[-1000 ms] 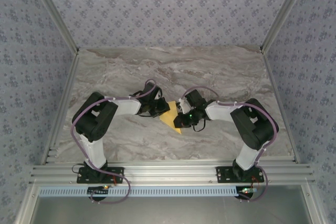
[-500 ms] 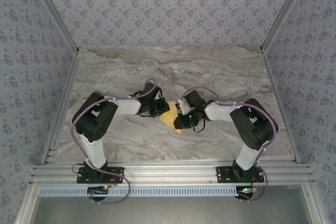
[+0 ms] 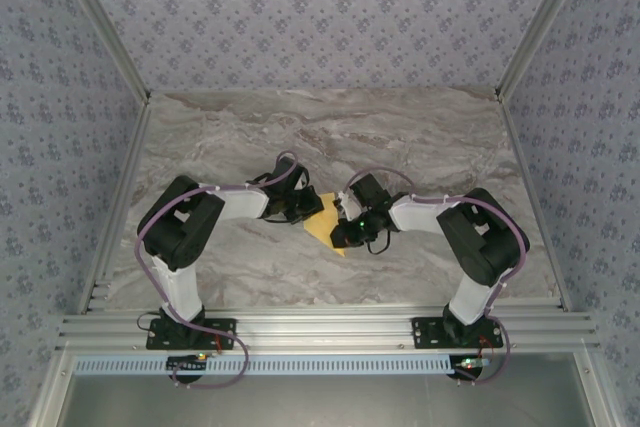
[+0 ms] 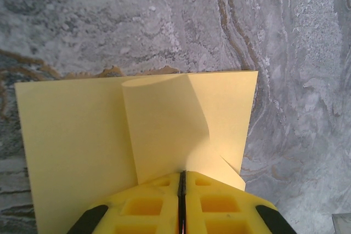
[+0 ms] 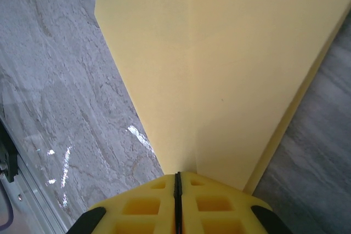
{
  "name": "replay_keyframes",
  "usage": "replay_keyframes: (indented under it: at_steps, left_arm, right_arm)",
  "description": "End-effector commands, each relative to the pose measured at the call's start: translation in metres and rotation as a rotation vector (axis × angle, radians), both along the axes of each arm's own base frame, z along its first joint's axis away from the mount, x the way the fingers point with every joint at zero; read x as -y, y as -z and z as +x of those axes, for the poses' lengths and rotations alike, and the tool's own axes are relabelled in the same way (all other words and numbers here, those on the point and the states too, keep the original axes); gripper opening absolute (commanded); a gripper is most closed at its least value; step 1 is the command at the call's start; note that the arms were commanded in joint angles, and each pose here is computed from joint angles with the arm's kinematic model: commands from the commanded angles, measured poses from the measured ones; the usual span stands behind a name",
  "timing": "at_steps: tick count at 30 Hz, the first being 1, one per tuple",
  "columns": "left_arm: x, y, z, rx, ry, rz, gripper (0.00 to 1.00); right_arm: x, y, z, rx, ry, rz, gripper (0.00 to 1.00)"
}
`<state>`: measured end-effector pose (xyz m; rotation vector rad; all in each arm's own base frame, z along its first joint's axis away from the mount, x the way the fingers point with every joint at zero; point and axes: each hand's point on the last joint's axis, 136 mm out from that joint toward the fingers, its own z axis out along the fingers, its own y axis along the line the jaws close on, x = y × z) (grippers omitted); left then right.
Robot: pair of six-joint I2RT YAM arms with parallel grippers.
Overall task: Fold a paper plane with a square sheet of paper (fold left side to right side)
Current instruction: Fourth fold the wing at the center of the table.
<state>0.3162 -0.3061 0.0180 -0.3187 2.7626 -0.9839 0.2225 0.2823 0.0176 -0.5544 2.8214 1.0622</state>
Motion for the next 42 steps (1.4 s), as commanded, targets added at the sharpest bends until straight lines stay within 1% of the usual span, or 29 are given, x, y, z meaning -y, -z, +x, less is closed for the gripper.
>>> replay_keyframes:
  at_steps: [1,13,32,38,42]
  left_arm:
    - [-0.035,0.048,-0.029,-0.136,-0.023,0.165,0.08]
    - [-0.040,0.054,-0.029,-0.148,-0.033,0.176,0.08]
    - [-0.044,0.062,-0.030,-0.166,-0.039,0.185,0.07]
    - [-0.043,0.062,-0.031,-0.168,-0.038,0.183,0.08]
    - [-0.042,0.059,-0.030,-0.163,-0.036,0.178,0.07]
  right_arm:
    - [0.015,0.023,-0.033,-0.123,-0.021,-0.085,0.11]
    - [0.027,0.022,-0.043,-0.139,-0.023,-0.131,0.10]
    - [0.038,0.020,-0.056,-0.151,-0.021,-0.142,0.10]
    - [0.038,0.012,-0.056,-0.142,-0.014,-0.119,0.08]
    - [0.033,-0.007,-0.056,-0.129,-0.022,-0.068,0.08]
